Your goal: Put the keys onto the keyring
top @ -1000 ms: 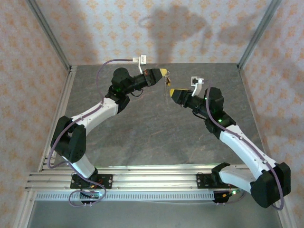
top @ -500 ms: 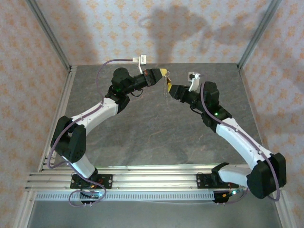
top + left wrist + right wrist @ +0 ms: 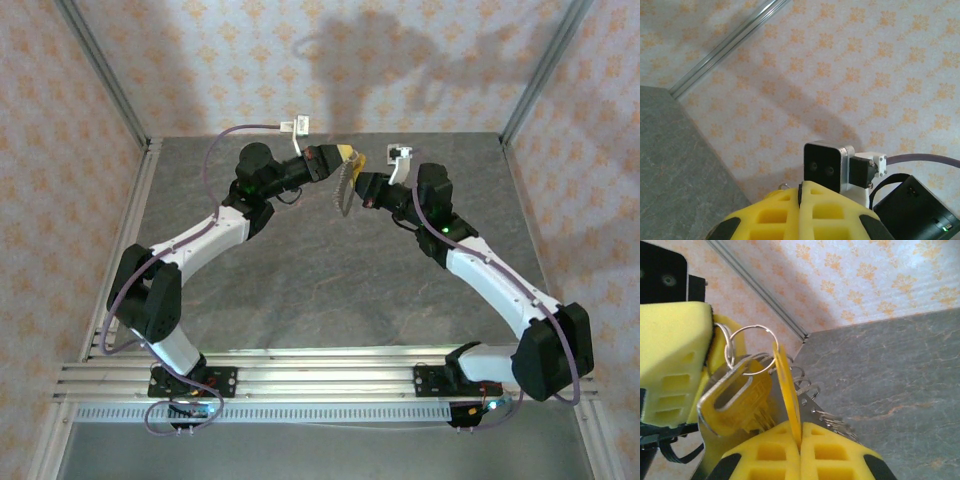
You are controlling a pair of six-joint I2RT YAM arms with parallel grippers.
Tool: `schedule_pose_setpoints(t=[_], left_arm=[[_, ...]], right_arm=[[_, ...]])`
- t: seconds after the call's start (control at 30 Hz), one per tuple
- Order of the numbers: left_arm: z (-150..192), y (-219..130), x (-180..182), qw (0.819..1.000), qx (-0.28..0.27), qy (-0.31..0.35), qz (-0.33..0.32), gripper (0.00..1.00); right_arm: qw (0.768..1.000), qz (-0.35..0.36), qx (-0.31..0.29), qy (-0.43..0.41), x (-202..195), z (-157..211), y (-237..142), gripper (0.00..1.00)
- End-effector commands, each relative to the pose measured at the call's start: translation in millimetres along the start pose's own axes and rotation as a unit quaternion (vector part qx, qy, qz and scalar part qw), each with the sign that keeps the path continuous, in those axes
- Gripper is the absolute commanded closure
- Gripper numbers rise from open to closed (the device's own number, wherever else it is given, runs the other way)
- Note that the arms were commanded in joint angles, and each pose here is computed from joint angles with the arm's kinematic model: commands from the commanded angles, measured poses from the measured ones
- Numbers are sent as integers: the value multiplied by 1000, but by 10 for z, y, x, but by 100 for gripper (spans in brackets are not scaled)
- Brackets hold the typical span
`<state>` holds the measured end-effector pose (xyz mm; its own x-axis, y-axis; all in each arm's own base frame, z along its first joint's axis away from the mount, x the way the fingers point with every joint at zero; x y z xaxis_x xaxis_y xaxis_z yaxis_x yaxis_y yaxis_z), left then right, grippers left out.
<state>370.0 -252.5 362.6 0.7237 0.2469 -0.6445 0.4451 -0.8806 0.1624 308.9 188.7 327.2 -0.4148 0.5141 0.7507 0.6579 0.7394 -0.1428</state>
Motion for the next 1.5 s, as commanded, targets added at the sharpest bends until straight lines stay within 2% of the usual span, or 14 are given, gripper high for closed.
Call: schedule_pose_setpoints(t=[0.0,0.6,1.07,1.1,1.23,1.27,1.33,1.47], left_arm=[[-198,1,-266,998,-28,28,39,100],[-190,-14,-269,998,-32,29,39,100],[-192,-26,-283,998,-34,29,41,100],[-194,-29,-287,998,-35,29,41,100],[-199,-36,-297,998,-37,29,42,100],[-197,-35,-292,998,-38,29,42,100],[-207,-42,-302,998,-42,29,43,100],[-207,-47,-294,998,-48,26,44,100]], right_arm=[[999,-36,-13,-13,160,-51,-89,100],[995,-73,62,2,263,296,68,100],[997,-51,50,-3,250,269,38,100],[998,-46,48,-5,241,272,19,99],[999,-24,36,-9,207,267,-107,71],[999,-16,36,-7,172,273,-127,67],[1000,-12,25,-5,171,247,-248,62],[1000,-5,1,5,134,191,-480,61]])
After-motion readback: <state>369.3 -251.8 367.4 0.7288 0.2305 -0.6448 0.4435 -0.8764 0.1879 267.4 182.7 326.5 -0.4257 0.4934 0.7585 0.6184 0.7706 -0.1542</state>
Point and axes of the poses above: each hand's point on the last joint's axis, 136 mm out from that joint toward the fingers, its own y axis out along the fingers, its own x axis along the line the jaws close on, z = x × y, the point moved 7 cm from there along -y, back along the fingers, and after that the axes turned 11 degrees about y, right-handed, at the moved point
